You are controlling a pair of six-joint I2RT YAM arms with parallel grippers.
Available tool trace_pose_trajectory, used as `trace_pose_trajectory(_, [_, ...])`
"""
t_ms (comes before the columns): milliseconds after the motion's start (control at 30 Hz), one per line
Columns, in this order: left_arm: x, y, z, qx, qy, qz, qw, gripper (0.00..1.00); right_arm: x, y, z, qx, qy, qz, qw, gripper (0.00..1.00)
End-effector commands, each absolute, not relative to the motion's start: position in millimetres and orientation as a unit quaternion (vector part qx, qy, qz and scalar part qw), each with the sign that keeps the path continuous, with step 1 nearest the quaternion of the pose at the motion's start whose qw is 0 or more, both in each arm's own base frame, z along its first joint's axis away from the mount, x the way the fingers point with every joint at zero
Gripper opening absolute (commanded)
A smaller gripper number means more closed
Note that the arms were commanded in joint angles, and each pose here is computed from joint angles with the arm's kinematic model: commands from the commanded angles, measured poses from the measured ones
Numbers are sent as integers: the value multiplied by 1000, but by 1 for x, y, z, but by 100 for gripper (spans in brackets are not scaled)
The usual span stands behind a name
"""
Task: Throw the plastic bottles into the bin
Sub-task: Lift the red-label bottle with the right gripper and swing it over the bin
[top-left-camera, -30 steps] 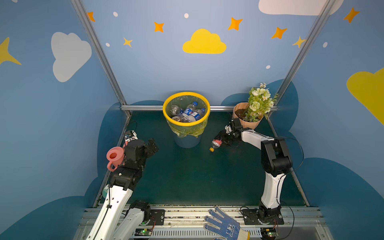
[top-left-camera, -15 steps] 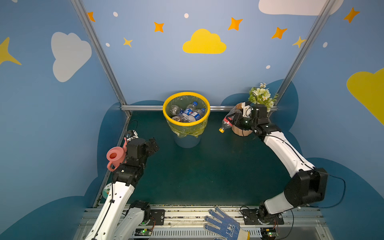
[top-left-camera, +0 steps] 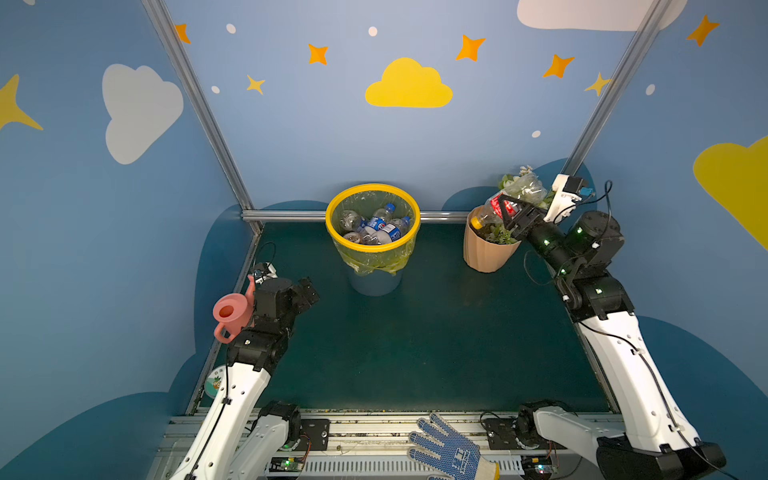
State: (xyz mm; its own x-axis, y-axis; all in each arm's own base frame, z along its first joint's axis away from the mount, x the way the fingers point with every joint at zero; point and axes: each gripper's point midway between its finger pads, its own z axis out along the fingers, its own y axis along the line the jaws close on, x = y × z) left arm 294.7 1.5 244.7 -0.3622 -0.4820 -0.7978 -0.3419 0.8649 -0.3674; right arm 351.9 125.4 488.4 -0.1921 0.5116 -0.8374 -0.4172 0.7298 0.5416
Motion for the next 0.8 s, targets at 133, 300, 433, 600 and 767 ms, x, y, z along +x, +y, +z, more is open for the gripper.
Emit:
trace_pose_trajectory(133, [294, 1, 248, -254, 816, -78, 512, 100, 375, 209, 501, -31, 663, 466, 585, 56])
trace_pose_trajectory(300, [295, 1, 246, -260, 813, -82, 514, 100, 401, 318, 448, -135, 730, 512, 431, 69])
trace_pose_trajectory(433, [302, -5, 248, -254, 819, -94, 506, 100, 408, 320, 443, -149, 761, 466, 427, 80])
trace_pose_trajectory(600, [299, -1, 250, -256, 818, -85, 508, 100, 398, 273, 483, -122, 733, 427, 515, 89])
trace_pose_trajectory(767, [296, 2, 252, -261, 813, -81, 514, 100, 382, 230, 501, -98, 724, 400, 554, 90])
